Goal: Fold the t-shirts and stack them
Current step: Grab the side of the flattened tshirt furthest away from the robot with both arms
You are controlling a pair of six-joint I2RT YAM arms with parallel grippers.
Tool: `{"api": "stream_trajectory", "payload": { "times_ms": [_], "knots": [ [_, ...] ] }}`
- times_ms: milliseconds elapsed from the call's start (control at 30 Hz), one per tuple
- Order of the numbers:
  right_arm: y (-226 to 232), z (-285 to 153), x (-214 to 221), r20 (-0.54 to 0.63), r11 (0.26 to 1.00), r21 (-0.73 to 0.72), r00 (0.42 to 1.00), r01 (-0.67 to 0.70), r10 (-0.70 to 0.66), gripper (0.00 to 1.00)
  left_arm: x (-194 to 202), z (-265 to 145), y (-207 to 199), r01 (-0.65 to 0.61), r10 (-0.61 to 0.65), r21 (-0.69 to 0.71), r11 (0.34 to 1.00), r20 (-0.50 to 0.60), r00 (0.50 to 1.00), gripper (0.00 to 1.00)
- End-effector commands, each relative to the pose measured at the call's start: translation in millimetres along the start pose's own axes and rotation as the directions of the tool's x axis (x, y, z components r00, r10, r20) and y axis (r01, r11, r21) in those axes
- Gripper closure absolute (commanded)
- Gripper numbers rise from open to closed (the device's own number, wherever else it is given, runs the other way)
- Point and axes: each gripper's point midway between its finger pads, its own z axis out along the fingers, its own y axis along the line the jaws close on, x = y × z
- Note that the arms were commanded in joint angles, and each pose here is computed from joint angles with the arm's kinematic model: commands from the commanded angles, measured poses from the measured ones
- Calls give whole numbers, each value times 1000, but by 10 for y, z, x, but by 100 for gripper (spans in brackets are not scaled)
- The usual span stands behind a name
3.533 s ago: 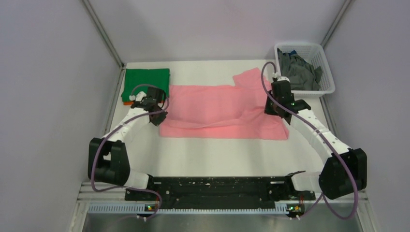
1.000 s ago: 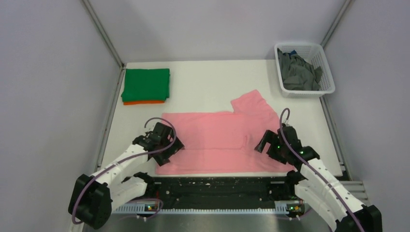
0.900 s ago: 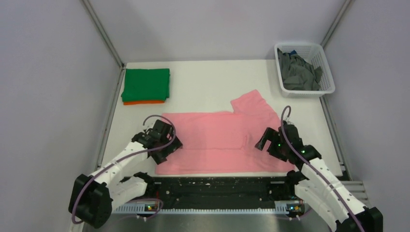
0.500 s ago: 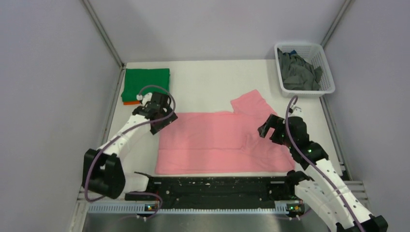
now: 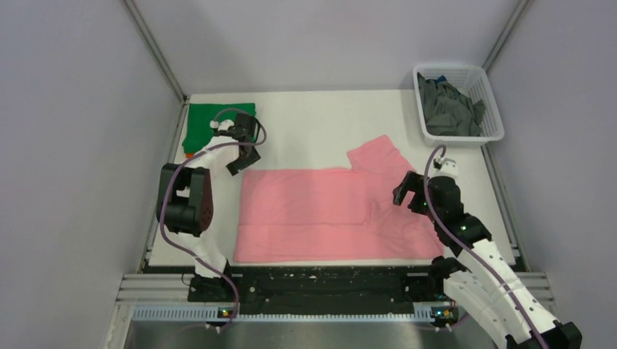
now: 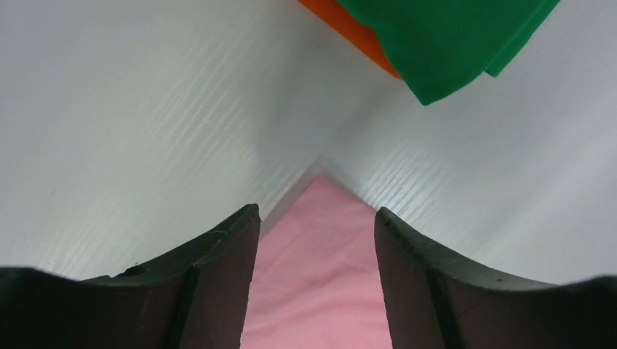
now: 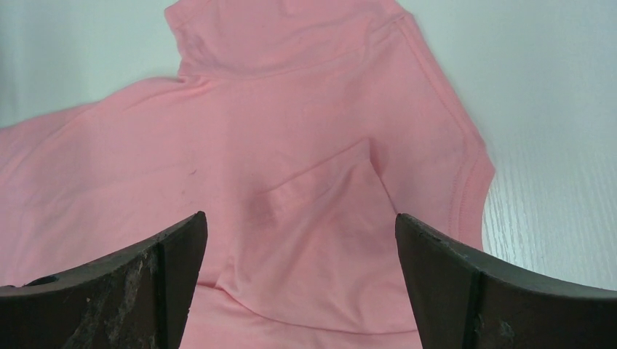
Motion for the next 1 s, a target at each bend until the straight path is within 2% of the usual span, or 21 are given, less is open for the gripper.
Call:
{"api": "stream_trajectory", "payload": {
  "times_ms": [0,267,667,767,967],
  "knots": [
    [4,23,-82,45,1000,4,999,23,-24,1,-178,124,-81,6,-5,-19,1000,45,999,36],
    [-15,52,-34,36,999,7,999,33,-33,1,-91,339,-72,15,-15,-52,999,1,1000,43],
    [-26,62,-25,37,999,11,999,36,-36,1,326,284,38,16,-23,-46,999,-151,988,53],
    [-26,62,-24,38,999,10,999,35,-36,1,364,306,83,10,-20,-61,998,-155,988,60],
    [-30,80,-12,35,999,12,999,38,-38,1,374,316,125,-10,-6,-93,996,-169,986,88]
  ]
}}
